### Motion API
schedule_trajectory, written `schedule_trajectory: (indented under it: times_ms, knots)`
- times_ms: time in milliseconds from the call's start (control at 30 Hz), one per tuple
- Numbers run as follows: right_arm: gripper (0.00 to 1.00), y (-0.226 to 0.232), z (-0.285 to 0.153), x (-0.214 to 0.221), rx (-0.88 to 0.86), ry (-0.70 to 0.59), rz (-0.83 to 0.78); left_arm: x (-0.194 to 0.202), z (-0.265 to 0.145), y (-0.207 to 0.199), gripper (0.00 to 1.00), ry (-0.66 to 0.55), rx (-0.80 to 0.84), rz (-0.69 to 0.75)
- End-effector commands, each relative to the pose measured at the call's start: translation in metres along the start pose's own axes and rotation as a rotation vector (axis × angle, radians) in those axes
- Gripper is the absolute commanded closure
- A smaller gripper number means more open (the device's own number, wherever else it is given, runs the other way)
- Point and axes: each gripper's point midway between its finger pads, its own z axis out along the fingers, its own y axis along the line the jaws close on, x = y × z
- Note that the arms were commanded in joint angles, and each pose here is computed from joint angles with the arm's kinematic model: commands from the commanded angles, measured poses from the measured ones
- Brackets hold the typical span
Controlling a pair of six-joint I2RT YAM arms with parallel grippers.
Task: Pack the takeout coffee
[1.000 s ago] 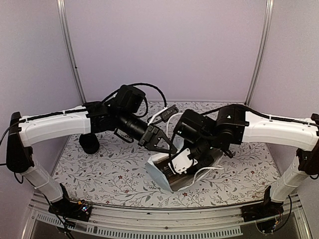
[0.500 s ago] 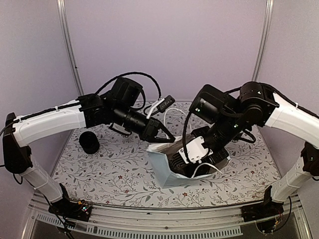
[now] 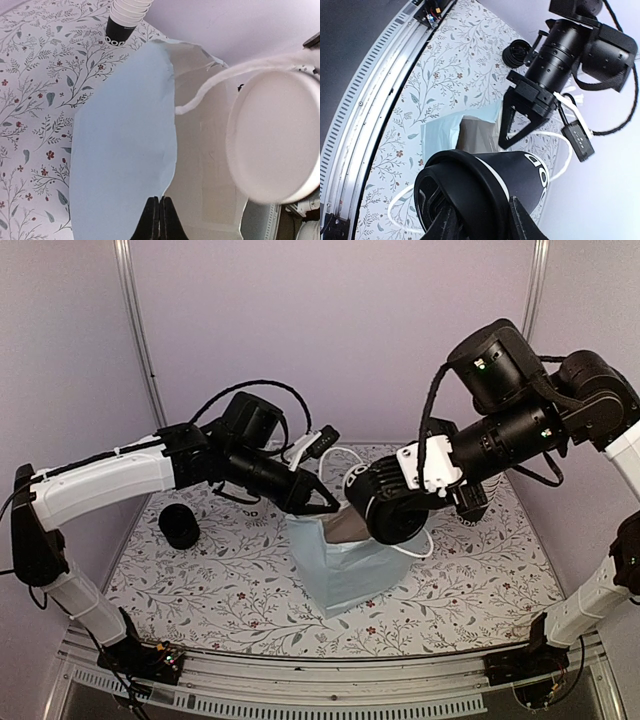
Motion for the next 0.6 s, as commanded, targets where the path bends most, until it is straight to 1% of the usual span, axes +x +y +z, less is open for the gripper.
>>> schedule_trajectory:
  times_ms: [0, 67, 167, 233, 300, 333, 367, 433, 567]
  knots:
    - [0.79, -0.03, -0.026, 0.017, 0.181, 0.056, 0.042, 0.009, -0.003, 0.026, 0.99, 0.044, -0.085, -0.047]
    - [0.79, -0.049, -0.042, 0.033, 0.27, 0.063, 0.098, 0.009, -0.006, 0.027, 1.0, 0.041, -0.089, -0.047]
    - [0.79, -0.077, -0.059, 0.071, 0.373, 0.083, 0.209, 0.013, -0.01, 0.029, 1.0, 0.052, -0.098, -0.045]
    - [0.79, -0.087, -0.063, 0.112, 0.407, 0.129, 0.296, 0.017, -0.012, 0.031, 1.0, 0.067, -0.101, -0.041]
    - [0.79, -0.083, -0.055, 0.141, 0.385, 0.156, 0.353, 0.021, -0.014, 0.036, 1.0, 0.083, -0.109, -0.039]
    - [0.79, -0.079, -0.048, 0.154, 0.365, 0.169, 0.385, 0.021, -0.015, 0.039, 0.96, 0.083, -0.114, -0.037]
    - [0.79, -0.072, -0.04, 0.168, 0.335, 0.181, 0.419, 0.018, -0.016, 0.041, 0.91, 0.078, -0.12, -0.036]
    - [0.79, -0.061, -0.025, 0.192, 0.28, 0.189, 0.495, 0.009, -0.019, 0.045, 0.77, 0.055, -0.149, -0.026]
    - [0.79, -0.034, 0.006, 0.235, 0.133, 0.192, 0.681, -0.026, -0.04, 0.046, 0.59, -0.066, -0.237, 0.02]
